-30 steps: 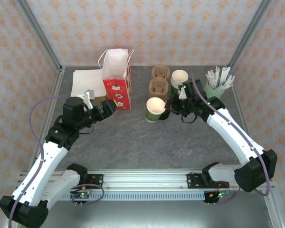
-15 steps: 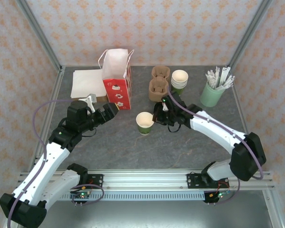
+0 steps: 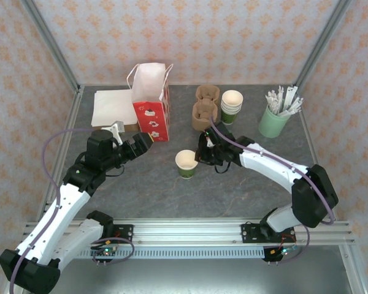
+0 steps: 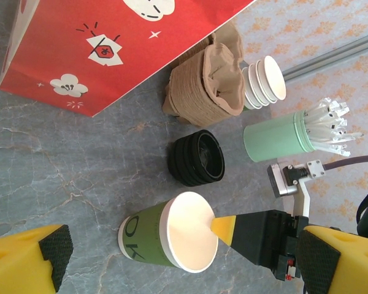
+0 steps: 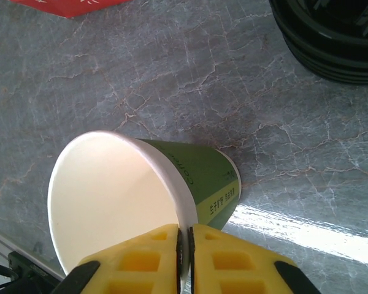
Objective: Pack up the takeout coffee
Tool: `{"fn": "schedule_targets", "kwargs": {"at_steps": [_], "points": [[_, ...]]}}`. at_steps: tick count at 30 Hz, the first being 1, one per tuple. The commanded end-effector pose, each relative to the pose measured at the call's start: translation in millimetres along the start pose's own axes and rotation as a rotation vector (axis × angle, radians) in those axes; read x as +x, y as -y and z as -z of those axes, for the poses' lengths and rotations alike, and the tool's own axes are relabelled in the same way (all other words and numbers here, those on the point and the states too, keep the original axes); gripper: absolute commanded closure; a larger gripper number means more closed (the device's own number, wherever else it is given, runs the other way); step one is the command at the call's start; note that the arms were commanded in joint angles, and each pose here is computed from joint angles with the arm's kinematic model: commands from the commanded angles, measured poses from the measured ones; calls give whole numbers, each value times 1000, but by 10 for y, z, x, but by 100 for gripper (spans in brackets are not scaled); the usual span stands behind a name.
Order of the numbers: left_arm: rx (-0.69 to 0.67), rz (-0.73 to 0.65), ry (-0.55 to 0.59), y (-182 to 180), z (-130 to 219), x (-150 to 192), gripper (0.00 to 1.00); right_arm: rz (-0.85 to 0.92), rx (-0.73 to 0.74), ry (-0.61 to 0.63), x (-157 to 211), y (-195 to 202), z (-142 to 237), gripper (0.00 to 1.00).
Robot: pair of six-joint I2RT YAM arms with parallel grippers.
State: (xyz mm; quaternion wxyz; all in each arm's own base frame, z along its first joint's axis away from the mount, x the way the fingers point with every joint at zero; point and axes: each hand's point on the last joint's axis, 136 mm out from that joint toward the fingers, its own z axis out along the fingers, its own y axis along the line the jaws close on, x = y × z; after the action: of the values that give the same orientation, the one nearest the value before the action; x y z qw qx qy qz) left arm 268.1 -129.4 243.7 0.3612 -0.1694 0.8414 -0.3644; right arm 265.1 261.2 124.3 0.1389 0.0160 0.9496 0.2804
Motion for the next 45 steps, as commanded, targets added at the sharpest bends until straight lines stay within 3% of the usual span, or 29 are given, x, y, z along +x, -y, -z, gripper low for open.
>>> {"fn": "schedule_targets", "kwargs": {"at_steps": [1,10,20,25,33,45], "points": [[-8,-19,16,28,28,-37,4,12,14,2,20,37,-33,81],[-21,-39,-18,97,28,-22,5,15,8,63,-74,-28,149,62],[-36,-67,-99,234,-139,107,12,23,47,227,-311,-9,690,40],[-51,-135,-163,400,-320,241,16,-21,135,340,-453,246,968,33],[-152,-318,-274,640,-776,423,21,-146,125,532,-471,559,1348,11],[-303,-500,-446,639,-1626,597,28,-190,171,565,-304,811,1451,8]]}}
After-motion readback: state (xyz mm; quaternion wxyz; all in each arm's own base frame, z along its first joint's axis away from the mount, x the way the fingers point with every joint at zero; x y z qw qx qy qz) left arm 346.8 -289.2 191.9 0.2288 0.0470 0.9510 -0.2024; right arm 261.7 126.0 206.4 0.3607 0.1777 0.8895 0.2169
